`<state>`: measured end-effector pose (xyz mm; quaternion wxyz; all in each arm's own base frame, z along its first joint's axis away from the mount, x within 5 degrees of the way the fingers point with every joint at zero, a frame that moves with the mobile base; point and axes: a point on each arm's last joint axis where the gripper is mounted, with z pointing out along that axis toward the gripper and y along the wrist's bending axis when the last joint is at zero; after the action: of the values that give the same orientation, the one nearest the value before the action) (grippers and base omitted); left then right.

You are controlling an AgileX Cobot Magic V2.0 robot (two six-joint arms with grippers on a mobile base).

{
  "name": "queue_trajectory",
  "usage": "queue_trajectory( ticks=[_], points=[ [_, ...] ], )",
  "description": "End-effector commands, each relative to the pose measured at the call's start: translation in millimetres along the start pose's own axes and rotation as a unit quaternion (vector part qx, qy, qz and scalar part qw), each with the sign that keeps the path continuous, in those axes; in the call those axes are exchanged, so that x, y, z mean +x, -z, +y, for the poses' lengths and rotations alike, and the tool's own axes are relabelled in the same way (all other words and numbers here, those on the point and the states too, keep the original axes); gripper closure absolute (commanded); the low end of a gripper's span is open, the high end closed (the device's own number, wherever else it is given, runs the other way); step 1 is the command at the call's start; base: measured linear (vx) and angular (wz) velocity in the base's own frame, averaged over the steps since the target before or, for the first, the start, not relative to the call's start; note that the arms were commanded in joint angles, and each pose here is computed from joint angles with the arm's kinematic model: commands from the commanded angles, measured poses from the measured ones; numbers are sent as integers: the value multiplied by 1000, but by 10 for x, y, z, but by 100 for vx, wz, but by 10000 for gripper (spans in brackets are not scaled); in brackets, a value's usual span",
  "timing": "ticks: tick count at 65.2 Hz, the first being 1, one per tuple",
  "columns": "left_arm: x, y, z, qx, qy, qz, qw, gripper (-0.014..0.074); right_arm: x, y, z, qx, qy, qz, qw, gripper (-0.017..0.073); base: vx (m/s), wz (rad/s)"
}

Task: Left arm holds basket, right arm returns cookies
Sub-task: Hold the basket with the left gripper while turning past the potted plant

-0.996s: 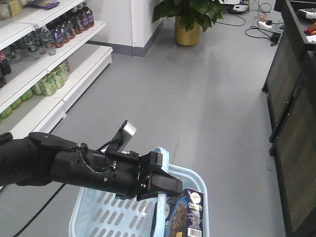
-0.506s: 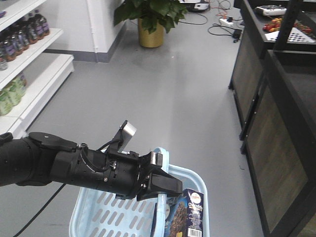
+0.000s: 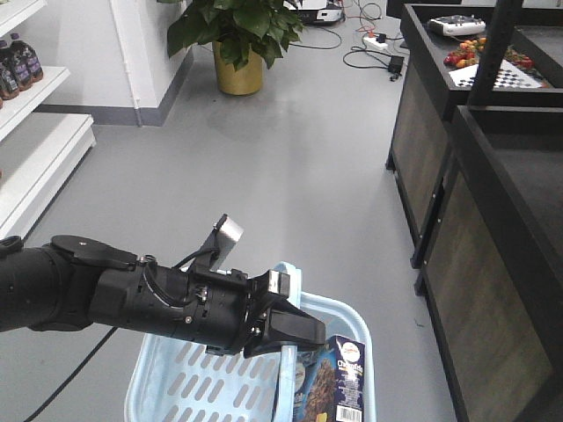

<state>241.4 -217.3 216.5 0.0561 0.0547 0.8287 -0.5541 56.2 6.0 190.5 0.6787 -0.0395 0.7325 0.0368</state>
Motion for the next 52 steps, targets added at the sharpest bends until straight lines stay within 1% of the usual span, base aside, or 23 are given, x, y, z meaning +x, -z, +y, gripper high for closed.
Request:
queue_trajectory(
  ticks=[1, 29, 52],
  points=[
    [-31, 91, -292, 62, -16, -14, 998, 600, -77, 10, 2, -1, 6, -44, 999, 567, 30, 7],
    [-31, 91, -292, 62, -16, -14, 998, 600, -77, 10, 2, -1, 6, -44, 999, 567, 34, 7],
    [-31, 91, -292, 62, -16, -14, 998, 600, -77, 10, 2, -1, 6, -44, 999, 567, 36, -4]
  ],
)
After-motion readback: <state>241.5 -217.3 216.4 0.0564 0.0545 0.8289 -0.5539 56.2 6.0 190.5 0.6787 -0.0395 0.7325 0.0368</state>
